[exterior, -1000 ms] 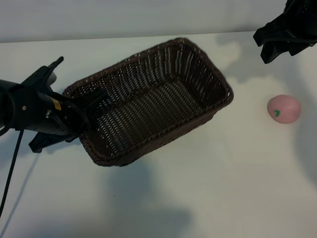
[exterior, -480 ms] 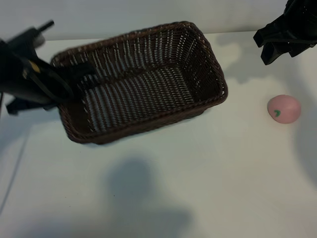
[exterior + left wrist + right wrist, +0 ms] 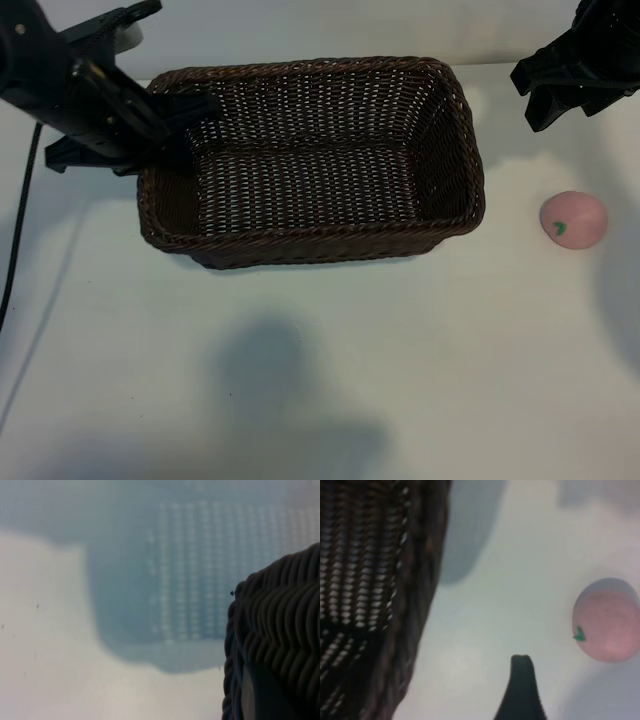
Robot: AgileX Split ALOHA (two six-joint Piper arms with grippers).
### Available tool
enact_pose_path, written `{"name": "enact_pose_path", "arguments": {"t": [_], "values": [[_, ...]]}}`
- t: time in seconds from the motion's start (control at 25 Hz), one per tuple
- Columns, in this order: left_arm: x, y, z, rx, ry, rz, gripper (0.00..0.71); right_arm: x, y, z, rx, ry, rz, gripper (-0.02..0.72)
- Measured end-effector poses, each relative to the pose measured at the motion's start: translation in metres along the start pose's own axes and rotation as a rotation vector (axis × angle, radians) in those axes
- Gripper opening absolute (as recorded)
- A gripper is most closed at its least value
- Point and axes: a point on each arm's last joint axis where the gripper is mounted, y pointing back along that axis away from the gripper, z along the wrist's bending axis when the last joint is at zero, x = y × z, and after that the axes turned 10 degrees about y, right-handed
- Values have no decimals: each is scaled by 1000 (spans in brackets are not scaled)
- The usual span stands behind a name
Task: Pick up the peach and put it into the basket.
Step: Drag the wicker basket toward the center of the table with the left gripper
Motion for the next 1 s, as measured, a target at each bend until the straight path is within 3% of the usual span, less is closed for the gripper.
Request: {"name": "enact_pose_path", "arguments": {"t": [0.48, 0.68, 1.0], "values": [[-30, -38, -13, 19, -55, 10, 158, 0, 0, 0, -3, -1, 0, 550], [-36, -55, -19, 60, -62, 43, 158, 0, 0, 0, -4, -1, -1, 550], [-39, -81, -17, 55, -48, 80, 158, 0, 0, 0, -5, -2, -1, 550]]}}
